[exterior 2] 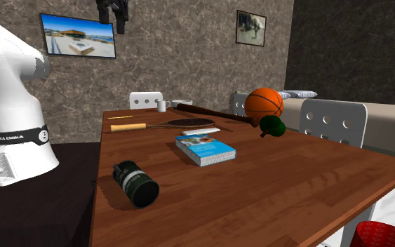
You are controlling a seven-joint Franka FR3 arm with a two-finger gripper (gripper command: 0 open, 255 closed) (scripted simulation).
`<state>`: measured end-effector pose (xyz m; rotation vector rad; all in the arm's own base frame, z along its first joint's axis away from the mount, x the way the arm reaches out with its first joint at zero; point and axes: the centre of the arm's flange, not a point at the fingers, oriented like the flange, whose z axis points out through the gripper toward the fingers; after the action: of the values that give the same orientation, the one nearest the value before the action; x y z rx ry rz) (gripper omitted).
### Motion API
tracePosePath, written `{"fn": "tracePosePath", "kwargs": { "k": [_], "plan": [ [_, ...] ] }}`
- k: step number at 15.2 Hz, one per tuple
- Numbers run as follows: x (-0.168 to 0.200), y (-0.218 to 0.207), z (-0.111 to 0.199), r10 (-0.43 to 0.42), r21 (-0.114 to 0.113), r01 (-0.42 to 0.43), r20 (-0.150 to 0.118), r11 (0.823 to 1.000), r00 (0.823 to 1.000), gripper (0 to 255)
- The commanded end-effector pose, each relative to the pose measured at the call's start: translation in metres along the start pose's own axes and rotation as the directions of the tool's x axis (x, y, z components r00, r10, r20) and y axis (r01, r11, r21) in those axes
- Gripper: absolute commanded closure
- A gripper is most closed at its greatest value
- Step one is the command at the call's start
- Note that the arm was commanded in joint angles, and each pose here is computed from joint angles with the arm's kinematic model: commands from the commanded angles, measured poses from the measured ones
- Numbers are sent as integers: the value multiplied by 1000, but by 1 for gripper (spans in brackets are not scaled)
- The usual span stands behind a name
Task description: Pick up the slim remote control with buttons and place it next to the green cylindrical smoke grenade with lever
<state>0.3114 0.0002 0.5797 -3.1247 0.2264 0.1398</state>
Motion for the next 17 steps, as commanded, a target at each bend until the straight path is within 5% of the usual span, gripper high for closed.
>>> {"fn": "tracePosePath", "kwargs": {
  "k": [1, 17],
  "plan": [
    [0, 0, 0, 0, 0, 0, 0, 1000, 1000, 0],
    [119, -118, 126, -179, -14, 179, -28, 984, 983, 0]
  ]
}}
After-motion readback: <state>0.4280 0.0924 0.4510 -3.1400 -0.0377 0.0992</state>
